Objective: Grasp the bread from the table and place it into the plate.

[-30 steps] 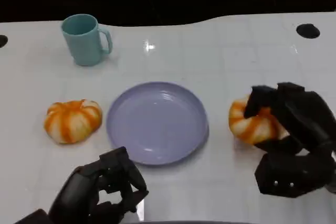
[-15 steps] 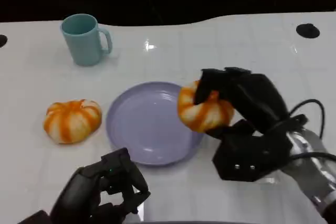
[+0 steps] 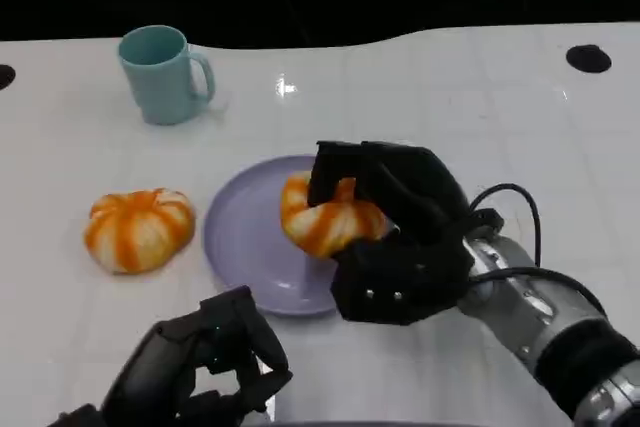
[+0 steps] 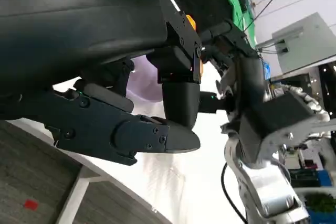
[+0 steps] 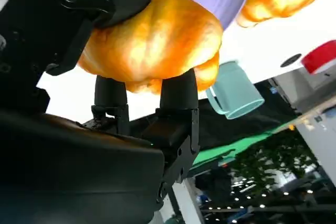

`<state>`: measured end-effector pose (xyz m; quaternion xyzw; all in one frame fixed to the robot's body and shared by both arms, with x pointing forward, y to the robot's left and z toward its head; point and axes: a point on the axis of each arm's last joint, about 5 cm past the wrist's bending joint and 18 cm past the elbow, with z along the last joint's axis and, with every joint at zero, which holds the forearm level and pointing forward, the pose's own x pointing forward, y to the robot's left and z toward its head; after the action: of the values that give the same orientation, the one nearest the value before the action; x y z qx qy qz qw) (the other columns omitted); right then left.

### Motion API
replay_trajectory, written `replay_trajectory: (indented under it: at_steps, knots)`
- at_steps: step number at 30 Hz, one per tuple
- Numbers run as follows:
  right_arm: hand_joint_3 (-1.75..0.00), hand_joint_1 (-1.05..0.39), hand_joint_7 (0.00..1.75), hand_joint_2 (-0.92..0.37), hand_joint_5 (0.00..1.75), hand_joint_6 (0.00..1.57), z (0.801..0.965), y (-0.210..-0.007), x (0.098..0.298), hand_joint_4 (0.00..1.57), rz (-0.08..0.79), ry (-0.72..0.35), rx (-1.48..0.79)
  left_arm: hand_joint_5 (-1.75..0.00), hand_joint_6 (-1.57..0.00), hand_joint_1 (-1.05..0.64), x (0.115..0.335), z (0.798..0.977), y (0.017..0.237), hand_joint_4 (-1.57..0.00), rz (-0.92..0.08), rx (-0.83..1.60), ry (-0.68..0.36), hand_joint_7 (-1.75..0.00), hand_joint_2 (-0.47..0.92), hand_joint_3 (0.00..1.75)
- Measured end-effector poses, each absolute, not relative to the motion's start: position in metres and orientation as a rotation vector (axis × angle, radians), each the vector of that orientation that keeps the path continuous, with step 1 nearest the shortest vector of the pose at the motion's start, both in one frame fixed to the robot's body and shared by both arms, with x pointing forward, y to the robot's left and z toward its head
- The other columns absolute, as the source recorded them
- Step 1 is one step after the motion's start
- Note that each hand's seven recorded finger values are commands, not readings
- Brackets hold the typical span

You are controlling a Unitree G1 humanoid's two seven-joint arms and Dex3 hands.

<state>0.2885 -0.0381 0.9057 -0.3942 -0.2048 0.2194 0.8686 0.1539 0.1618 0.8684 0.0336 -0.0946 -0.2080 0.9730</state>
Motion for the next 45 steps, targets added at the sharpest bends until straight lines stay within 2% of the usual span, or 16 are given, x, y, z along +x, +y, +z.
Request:
replay_trajectory:
  at_steps: [1,3,4,5,6,8,11,14,16,25,28,34,40,45]
  knots:
    - [-1.23,-0.12,1.45,-0.38,1.75,0.77,0.905,-0.036,0.289,0.90,0.461,-0.420,-0.827,-1.75,-0.61,-0.53,0.154,0.868,0.162,-0.71,-0.420,0.069,-0.193,-1.52,0.92,0.30]
    - [-0.89,-0.16,0.82,-0.50,1.65,0.83,0.905,-0.033,0.290,0.76,0.464,-0.399,-0.831,-1.75,-0.61,-0.53,0.154,0.868,0.162,-0.71,-0.422,0.072,-0.195,-1.52,0.92,0.30]
    - [-0.72,-0.20,0.57,-0.57,1.48,0.83,0.905,-0.032,0.291,0.70,0.468,-0.381,-0.833,-1.75,-0.61,-0.53,0.154,0.868,0.161,-0.71,-0.422,0.073,-0.195,-1.53,0.92,0.30]
    - [-0.59,-0.24,0.40,-0.64,1.34,0.83,0.905,-0.031,0.292,0.66,0.478,-0.360,-0.842,-1.75,-0.61,-0.53,0.154,0.868,0.161,-0.71,-0.423,0.073,-0.195,-1.53,0.92,0.30]
    - [-0.45,-0.28,0.24,-0.71,1.10,0.80,0.906,-0.030,0.292,0.59,0.492,-0.343,-0.852,-1.75,-0.61,-0.53,0.154,0.868,0.161,-0.71,-0.423,0.072,-0.195,-1.53,0.92,0.30]
    - [-0.25,-0.41,0.06,-0.85,0.65,0.60,0.907,-0.028,0.293,0.34,0.522,-0.329,-0.877,-1.75,-0.62,-0.53,0.154,0.868,0.161,-0.71,-0.423,0.072,-0.196,-1.53,0.92,0.30]
    - [-0.19,-0.54,0.01,-0.91,0.44,0.41,0.909,-0.027,0.293,0.15,0.587,-0.330,-0.931,-1.75,-0.61,-0.52,0.154,0.869,0.161,-0.70,-0.423,0.073,-0.198,-1.53,0.92,0.30]
    - [-0.20,-0.62,0.00,-0.92,0.46,0.32,0.913,-0.028,0.294,0.02,0.630,-0.329,-0.966,-1.75,-0.61,-0.52,0.154,0.869,0.160,-0.70,-0.423,0.073,-0.199,-1.53,0.92,0.30]
    - [-0.22,-0.65,0.00,-0.92,0.46,0.29,0.918,-0.030,0.295,0.01,0.639,-0.339,-0.982,-1.75,-0.61,-0.52,0.154,0.869,0.160,-0.70,-0.424,0.073,-0.200,-1.53,0.92,0.30]
    - [-0.28,-0.69,0.00,-0.92,0.41,0.27,0.926,-0.051,0.286,0.00,0.675,-0.363,-0.992,-1.75,-0.61,-0.53,0.154,0.869,0.159,-0.69,-0.424,0.079,-0.197,-1.53,0.92,0.32]
    - [-0.27,-0.68,0.01,-0.92,0.46,0.29,0.929,-0.061,0.280,0.00,0.679,-0.377,-0.975,-1.75,-0.60,-0.54,0.154,0.869,0.159,-0.70,-0.421,0.079,-0.196,-1.53,0.92,0.32]
    - [-0.26,-0.64,0.02,-0.92,0.59,0.33,0.935,-0.085,0.265,0.00,0.636,-0.444,-0.903,-1.75,-0.60,-0.55,0.154,0.869,0.159,-0.70,-0.418,0.075,-0.195,-1.53,0.92,0.33]
    - [-0.24,-0.61,0.04,-0.92,0.67,0.38,0.929,-0.113,0.246,0.09,0.585,-0.459,-0.871,-1.75,-0.60,-0.56,0.154,0.869,0.160,-0.70,-0.414,0.076,-0.195,-1.54,0.92,0.33]
    - [-0.16,-0.50,0.09,-0.92,0.75,0.47,0.922,-0.132,0.228,0.18,0.527,-0.483,-0.820,-1.75,-0.60,-0.56,0.154,0.869,0.161,-0.69,-0.411,0.078,-0.197,-1.55,0.92,0.34]
